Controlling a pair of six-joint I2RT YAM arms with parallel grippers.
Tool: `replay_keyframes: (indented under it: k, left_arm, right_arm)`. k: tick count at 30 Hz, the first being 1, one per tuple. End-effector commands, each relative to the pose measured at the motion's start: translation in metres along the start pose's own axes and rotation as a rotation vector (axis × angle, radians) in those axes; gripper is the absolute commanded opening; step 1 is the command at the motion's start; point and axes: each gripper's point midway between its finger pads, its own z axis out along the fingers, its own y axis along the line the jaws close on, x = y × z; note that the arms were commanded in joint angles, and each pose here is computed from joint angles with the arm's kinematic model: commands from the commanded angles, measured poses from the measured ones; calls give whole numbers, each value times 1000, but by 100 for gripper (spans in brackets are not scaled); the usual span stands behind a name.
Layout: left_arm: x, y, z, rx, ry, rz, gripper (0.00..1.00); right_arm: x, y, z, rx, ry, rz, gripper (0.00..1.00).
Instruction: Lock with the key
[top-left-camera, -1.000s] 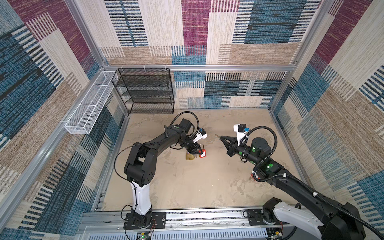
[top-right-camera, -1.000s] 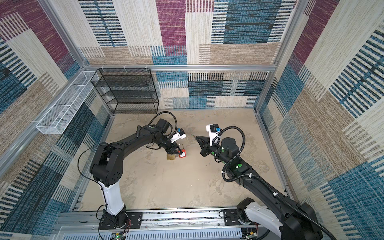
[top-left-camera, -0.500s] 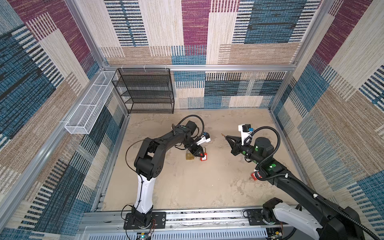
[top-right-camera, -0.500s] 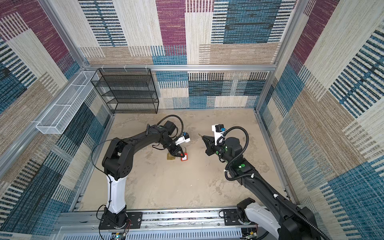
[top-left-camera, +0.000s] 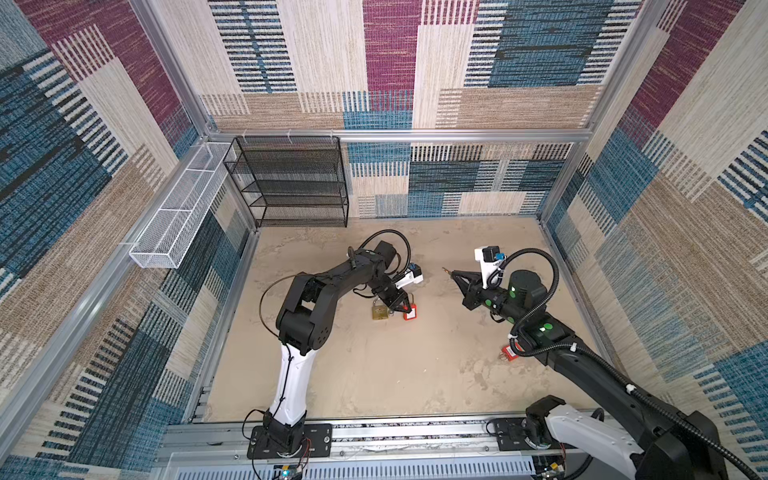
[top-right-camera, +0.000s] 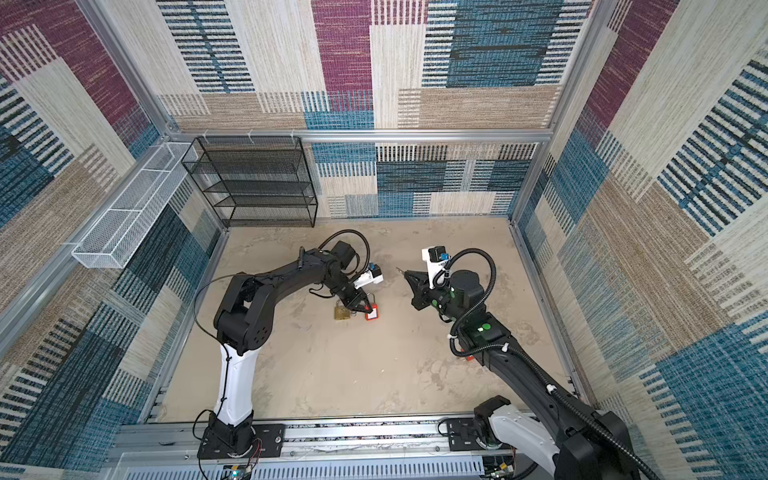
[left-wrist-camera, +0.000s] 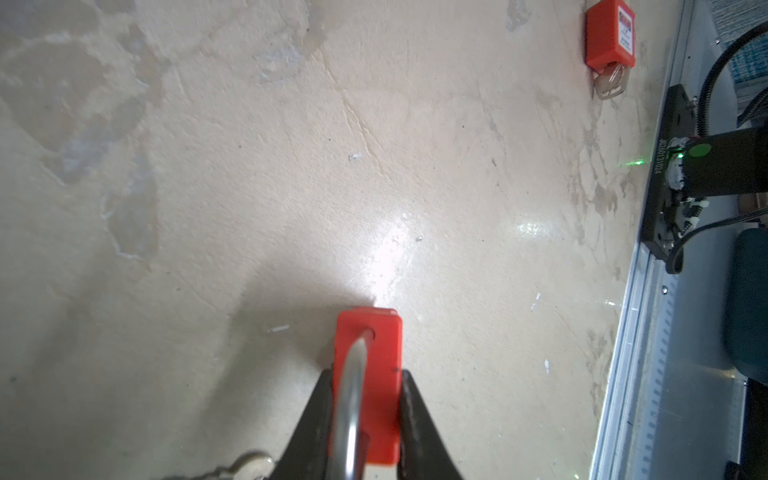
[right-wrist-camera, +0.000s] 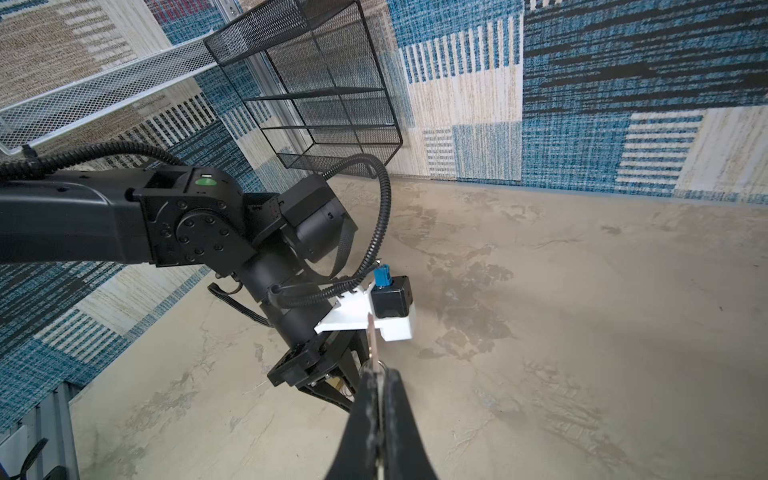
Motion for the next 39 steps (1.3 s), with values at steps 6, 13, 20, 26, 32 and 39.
replay_keyframes:
  k: [6,13,20,26,32,39]
  left_arm:
    - [9,12,3,-61,53,-3,13]
    - [9,16,5,-70,64,-18,24]
    - [6,17,4,-79,60,-28,36]
    - [-1,21,1,-97,50,-37,47]
    - [-5,28,-3,-143,50,-46,50]
    - [-7,38,-1,-178,60,-82,51]
  right_arm:
    - [-8,0,-2,6,-1,-50,0]
    - [-5,0,-3,5,3,-42,0]
    - [-5,0,-4,5,0,-41,0]
    - [-6,0,-4,2,1,-39,0]
    - [-6,0,-4,4,0,-40,0]
    - [-6,0,-4,3,2,-44,0]
